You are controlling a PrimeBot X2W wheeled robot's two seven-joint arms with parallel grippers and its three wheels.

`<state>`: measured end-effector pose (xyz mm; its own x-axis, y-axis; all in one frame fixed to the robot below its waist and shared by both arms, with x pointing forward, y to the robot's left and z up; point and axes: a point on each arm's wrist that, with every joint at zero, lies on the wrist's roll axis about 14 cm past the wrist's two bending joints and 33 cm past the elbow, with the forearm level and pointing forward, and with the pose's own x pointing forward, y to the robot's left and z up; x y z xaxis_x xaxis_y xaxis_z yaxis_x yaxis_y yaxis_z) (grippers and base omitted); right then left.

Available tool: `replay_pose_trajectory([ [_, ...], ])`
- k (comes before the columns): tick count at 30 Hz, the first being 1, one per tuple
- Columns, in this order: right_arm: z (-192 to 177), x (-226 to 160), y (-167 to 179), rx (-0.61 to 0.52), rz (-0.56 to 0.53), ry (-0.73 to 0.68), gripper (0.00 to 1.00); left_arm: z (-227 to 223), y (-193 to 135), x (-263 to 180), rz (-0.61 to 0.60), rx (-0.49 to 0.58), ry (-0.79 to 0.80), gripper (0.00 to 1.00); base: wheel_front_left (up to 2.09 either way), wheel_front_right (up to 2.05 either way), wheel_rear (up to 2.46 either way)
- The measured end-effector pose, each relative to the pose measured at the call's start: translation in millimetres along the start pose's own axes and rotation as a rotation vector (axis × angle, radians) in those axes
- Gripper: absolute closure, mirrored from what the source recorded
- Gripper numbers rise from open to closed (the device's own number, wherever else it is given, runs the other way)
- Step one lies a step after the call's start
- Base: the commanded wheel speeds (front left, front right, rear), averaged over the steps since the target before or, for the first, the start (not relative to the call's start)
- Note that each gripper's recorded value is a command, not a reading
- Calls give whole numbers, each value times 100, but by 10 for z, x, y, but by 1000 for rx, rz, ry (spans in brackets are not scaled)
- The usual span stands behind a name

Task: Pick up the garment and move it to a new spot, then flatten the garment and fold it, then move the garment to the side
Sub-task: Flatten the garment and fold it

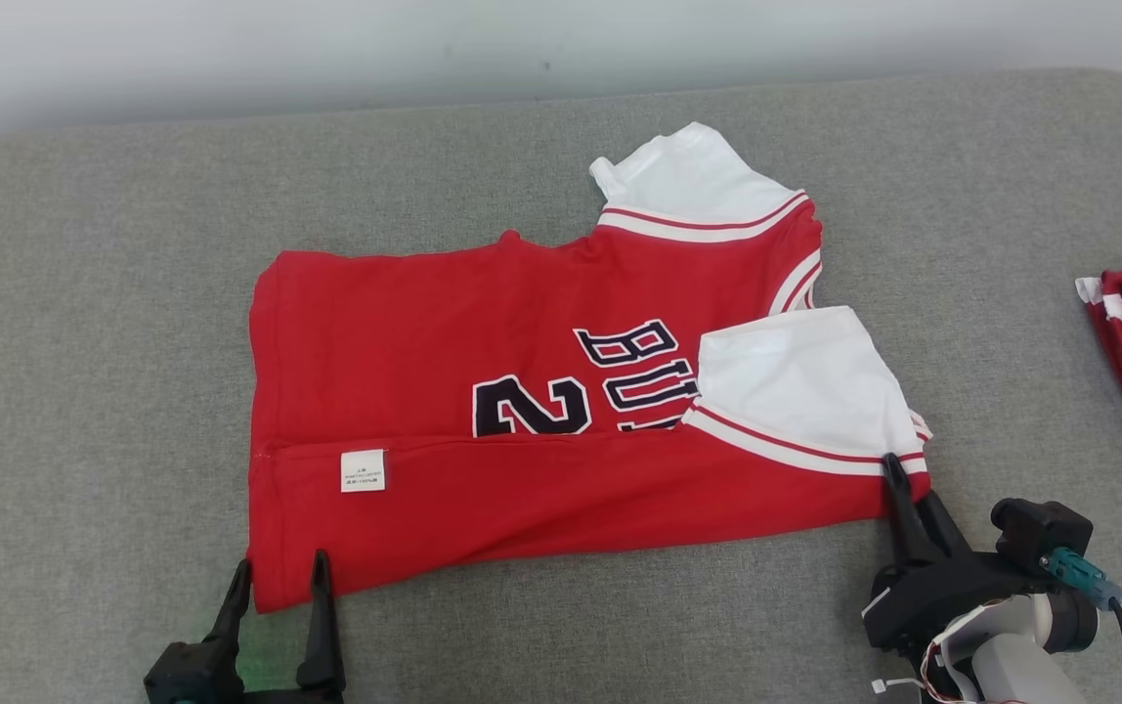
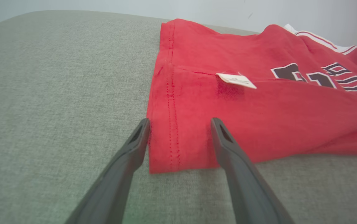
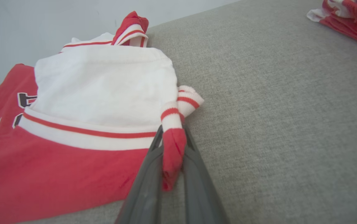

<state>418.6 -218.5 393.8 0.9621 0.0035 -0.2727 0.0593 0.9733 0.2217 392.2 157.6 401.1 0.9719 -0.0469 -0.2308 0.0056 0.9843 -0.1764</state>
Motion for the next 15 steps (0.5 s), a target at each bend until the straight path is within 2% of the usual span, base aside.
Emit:
replay_pose_trajectory([
  [7, 9, 6, -30, 2, -8, -4, 100, -54, 134, 3, 66, -6, 16, 0, 0, 0, 0],
  [15, -3, 30, -39, 8, -11, -1, 100, -195, 65, 4, 34, -53, 60, 0, 0, 0, 0],
])
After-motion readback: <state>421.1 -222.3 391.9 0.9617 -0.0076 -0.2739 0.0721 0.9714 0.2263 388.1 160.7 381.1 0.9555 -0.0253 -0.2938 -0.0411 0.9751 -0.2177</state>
